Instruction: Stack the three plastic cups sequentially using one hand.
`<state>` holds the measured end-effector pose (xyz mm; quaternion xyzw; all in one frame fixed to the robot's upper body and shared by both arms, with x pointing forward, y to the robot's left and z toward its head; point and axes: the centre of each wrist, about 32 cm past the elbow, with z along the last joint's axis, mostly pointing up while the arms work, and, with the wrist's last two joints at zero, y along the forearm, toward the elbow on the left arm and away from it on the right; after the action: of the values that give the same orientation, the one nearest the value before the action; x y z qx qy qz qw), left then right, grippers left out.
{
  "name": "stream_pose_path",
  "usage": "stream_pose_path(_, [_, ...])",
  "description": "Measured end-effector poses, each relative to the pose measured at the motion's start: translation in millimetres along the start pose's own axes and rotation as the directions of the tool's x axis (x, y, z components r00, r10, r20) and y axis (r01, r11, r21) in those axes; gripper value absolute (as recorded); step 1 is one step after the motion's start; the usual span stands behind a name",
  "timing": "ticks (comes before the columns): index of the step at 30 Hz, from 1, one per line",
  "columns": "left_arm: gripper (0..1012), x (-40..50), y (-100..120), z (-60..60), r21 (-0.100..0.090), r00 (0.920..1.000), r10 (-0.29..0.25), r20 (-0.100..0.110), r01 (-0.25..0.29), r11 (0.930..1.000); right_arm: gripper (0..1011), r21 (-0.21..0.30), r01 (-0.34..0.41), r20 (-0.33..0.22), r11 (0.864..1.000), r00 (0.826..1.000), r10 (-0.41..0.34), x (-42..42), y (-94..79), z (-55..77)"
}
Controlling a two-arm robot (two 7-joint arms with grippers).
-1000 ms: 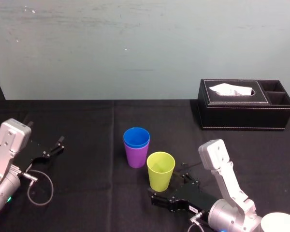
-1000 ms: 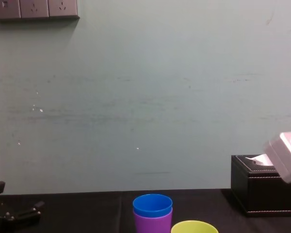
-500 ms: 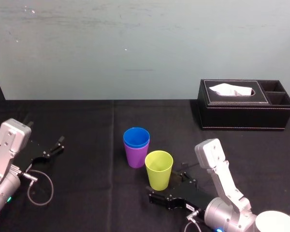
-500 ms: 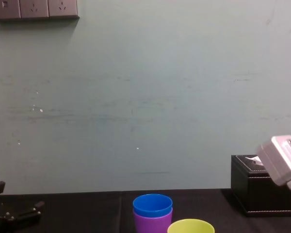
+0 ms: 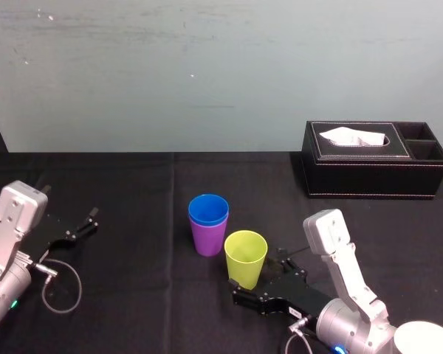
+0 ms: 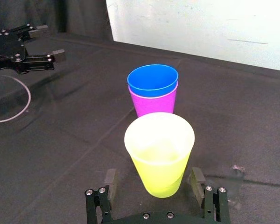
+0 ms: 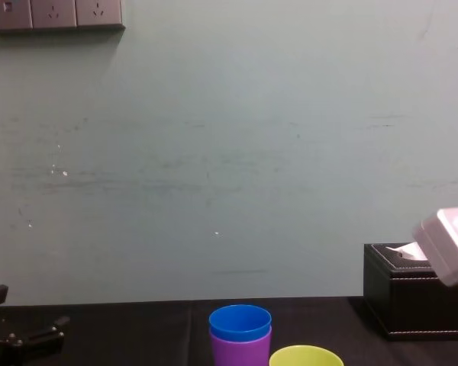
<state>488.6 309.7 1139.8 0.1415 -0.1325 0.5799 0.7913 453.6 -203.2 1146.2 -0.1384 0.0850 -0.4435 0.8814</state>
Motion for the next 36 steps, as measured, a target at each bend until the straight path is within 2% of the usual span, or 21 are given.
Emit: stream_pose_path(36, [1000,0.0,0.0,0.0,0.000,1.0000,0.000,0.000,0.000,1.0000,1003,0.009,0.029,0.019,1.000,0.999,-0.029,-2.1,23.8,-4.3])
